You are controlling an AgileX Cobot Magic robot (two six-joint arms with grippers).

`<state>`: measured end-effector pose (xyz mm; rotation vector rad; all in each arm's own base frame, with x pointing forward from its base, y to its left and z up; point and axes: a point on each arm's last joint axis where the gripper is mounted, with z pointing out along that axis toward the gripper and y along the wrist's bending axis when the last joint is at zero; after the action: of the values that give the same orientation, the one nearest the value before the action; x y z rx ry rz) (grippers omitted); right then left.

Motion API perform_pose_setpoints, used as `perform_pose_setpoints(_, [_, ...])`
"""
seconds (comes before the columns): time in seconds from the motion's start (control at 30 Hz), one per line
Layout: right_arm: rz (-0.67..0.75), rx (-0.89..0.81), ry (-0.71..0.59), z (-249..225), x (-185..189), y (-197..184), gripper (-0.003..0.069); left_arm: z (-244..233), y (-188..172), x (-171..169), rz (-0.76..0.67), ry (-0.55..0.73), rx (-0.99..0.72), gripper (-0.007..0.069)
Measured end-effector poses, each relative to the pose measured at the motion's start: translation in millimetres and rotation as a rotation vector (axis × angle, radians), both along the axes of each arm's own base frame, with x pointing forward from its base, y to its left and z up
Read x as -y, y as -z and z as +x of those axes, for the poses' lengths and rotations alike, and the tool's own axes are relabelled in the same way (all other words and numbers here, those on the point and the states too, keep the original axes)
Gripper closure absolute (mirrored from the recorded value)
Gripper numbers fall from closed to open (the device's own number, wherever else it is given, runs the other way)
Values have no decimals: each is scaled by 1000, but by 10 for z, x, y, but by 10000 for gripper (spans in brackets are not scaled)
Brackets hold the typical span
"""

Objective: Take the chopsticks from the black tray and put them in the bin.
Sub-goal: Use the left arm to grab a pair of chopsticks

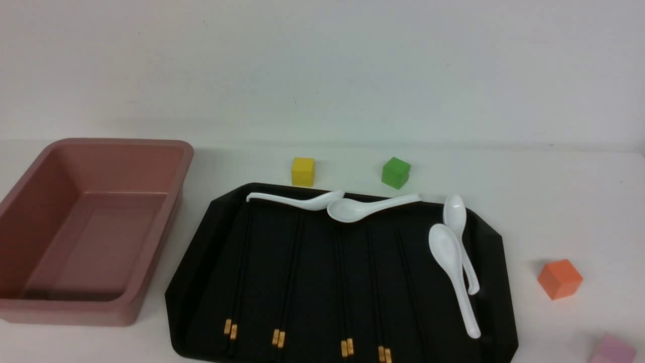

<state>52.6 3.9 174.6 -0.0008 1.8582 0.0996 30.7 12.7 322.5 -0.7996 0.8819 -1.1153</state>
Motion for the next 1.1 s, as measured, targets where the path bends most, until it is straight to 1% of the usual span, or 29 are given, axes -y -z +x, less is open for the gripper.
perform_pose_setpoints(0.03, [0,0,0,0,0,0,419,3,-25,7,24,-3,-3,579])
perform_pose_setpoints(0.07, [0,0,0,0,0,0,419,76,-235,93,227,4,-56,628])
perform_pose_setpoints(0.1, [0,0,0,0,0,0,419,138,-249,133,290,25,-100,638])
perform_pose_setpoints(0.13, [0,0,0,0,0,0,419,237,-295,204,371,73,-170,638])
perform_pose_setpoints(0.17, [0,0,0,0,0,0,419,357,-313,277,466,142,-257,638])
perform_pose_setpoints(0.2, [0,0,0,0,0,0,419,454,-317,349,529,222,-340,638])
perform_pose_setpoints(0.23, [0,0,0,0,0,0,419,657,-261,433,605,329,-487,638])
perform_pose_setpoints(0.27, [0,0,0,0,0,0,419,730,-241,480,638,376,-566,638])
perform_pose_setpoints(0.3, [0,0,0,0,0,0,419,936,-145,540,707,507,-720,638])
perform_pose_setpoints(0.33, [0,0,0,0,0,0,419,1017,-103,563,735,560,-791,638])
perform_pose_setpoints(0.37, [0,0,0,0,0,0,419,1175,-16,595,786,658,-930,638])
perform_pose_setpoints(0.4, [0,0,0,0,0,0,419,1270,27,613,818,730,-1023,638])
perform_pose_setpoints(0.43, [0,0,0,0,0,0,419,1405,107,621,846,795,-1126,638])
perform_pose_setpoints(0.5, [0,0,0,0,0,0,419,1675,287,623,871,876,-1283,638])
perform_pose_setpoints(0.57, [0,0,0,0,0,0,419,1907,428,630,866,925,-1375,638])
perform_pose_setpoints(0.7, [2,0,0,0,-1,0,419,2186,670,703,859,984,-1473,638])
perform_pose_setpoints(0.8, [2,0,0,0,-1,0,419,2307,764,866,885,1012,-1524,638])
perform_pose_setpoints(0.83, [2,0,0,0,-1,0,419,2355,782,997,925,1015,-1527,638])
perform_pose_setpoints(0.87, [2,0,0,0,-1,0,419,2392,810,1074,944,1010,-1540,638])
perform_pose_setpoints(0.9, [2,0,0,0,-1,0,419,2430,831,1172,993,1002,-1544,638])
perform_pose_setpoints(0.97, [2,0,0,0,-1,0,419,2470,835,1284,1022,990,-1553,638])
perform_pose_setpoints(1.03, [1,0,0,0,0,0,419,2579,894,1468,1069,926,-1597,638])
perform_pose_setpoints(1.1, [0,0,0,0,0,0,419,2662,962,1539,1088,881,-1632,638])
